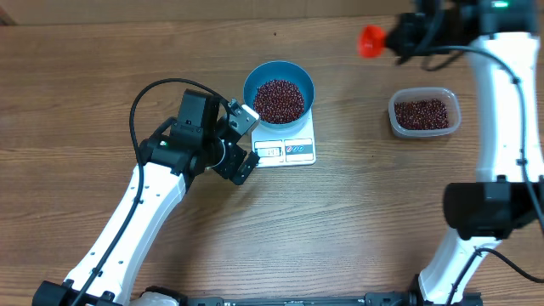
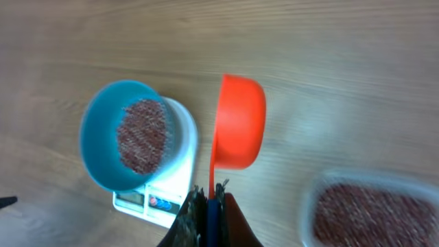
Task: Scoop item into bowl and weigh 150g on scale
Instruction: 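Return the scoop right to the bean tub and dig in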
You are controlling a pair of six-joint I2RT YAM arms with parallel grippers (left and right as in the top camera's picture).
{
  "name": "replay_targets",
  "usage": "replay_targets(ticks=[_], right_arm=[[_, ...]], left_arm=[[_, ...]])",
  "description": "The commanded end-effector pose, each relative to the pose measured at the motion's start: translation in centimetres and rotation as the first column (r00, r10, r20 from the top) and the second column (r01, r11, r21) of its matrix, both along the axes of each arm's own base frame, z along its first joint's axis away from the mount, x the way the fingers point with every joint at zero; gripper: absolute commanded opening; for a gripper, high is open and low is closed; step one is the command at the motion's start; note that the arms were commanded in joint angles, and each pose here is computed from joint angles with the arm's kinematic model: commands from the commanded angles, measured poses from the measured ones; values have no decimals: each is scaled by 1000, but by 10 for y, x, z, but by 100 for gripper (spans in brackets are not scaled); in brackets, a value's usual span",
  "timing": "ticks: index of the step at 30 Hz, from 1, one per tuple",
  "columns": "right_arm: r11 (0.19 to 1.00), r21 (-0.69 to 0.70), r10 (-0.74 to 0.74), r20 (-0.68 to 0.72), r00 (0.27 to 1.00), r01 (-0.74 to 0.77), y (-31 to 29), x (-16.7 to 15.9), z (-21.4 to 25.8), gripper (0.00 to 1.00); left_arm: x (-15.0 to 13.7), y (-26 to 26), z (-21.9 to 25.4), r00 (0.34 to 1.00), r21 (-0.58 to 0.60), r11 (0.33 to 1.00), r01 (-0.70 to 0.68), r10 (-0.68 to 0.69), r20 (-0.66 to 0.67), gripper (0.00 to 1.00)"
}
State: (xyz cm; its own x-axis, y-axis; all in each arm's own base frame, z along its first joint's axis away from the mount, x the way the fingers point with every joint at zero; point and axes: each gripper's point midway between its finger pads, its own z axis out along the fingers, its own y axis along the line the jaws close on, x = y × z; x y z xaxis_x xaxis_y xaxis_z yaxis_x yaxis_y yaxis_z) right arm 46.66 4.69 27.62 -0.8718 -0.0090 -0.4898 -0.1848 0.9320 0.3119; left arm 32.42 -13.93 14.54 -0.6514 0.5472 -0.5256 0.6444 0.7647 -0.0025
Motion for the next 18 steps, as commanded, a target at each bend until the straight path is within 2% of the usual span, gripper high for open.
replay_targets(ticks=[1, 4, 7, 9, 18], right_arm=[[989, 0, -151, -21, 988, 151, -61, -16, 14, 4], [957, -99, -283, -117, 952, 272, -112, -38, -4, 4], [934, -173, -341, -176, 923, 312, -134, -53, -15, 4], [927, -209, -356, -227, 906, 312, -139, -61, -26, 4], [934, -219, -343, -340, 875, 281, -139, -65, -74, 4]], left_arm=[[0, 1, 6, 1000, -13, 1000, -11, 12, 15, 100], [0, 1, 6, 1000, -13, 1000, -11, 12, 15, 100], [0, 1, 6, 1000, -14, 1000, -11, 11, 15, 100], [0, 1, 6, 1000, -14, 1000, -11, 11, 15, 100], [0, 1, 6, 1000, -14, 1000, -11, 11, 15, 99]])
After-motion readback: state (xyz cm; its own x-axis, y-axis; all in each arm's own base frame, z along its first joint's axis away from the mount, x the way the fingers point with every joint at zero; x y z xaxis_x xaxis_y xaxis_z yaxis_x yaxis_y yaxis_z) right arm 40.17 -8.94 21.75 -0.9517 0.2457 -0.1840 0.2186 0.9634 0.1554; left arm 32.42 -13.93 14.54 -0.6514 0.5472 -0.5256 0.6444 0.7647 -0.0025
